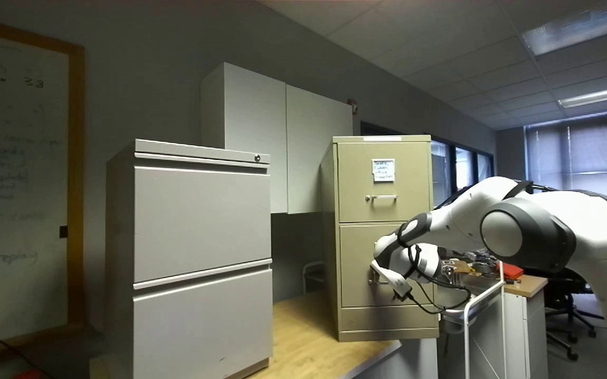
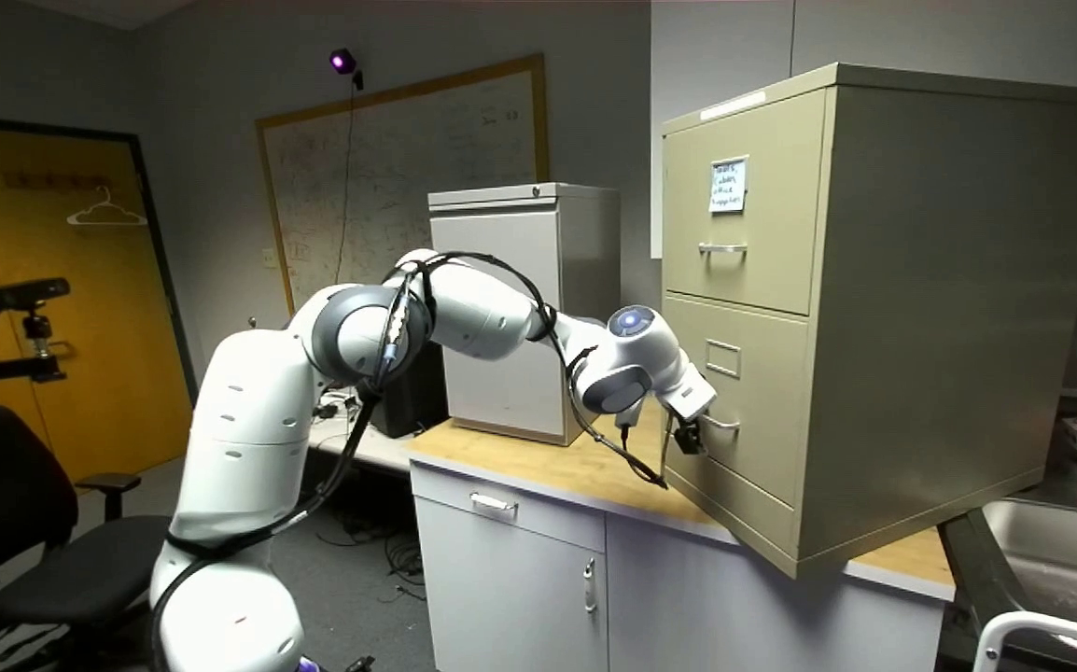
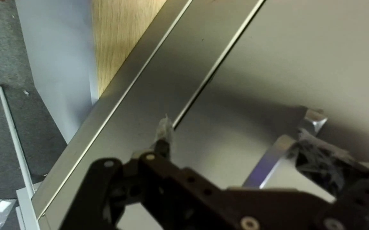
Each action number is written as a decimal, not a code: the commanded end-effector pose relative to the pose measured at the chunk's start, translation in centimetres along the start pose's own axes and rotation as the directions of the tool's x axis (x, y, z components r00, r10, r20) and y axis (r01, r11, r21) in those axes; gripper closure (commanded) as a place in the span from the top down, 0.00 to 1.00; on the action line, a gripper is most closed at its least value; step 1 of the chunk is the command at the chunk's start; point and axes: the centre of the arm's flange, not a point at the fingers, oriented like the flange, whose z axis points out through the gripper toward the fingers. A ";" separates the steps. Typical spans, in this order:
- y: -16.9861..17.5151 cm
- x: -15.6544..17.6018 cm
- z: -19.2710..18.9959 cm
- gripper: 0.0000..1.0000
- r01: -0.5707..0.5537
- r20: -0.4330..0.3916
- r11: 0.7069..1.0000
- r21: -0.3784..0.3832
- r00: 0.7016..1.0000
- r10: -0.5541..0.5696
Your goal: Open the bottom drawer of the right cabinet
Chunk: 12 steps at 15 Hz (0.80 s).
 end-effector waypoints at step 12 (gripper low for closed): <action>7.8 4.8 2.4 0.74 -0.295 -0.139 0.955 -0.041 0.948 0.287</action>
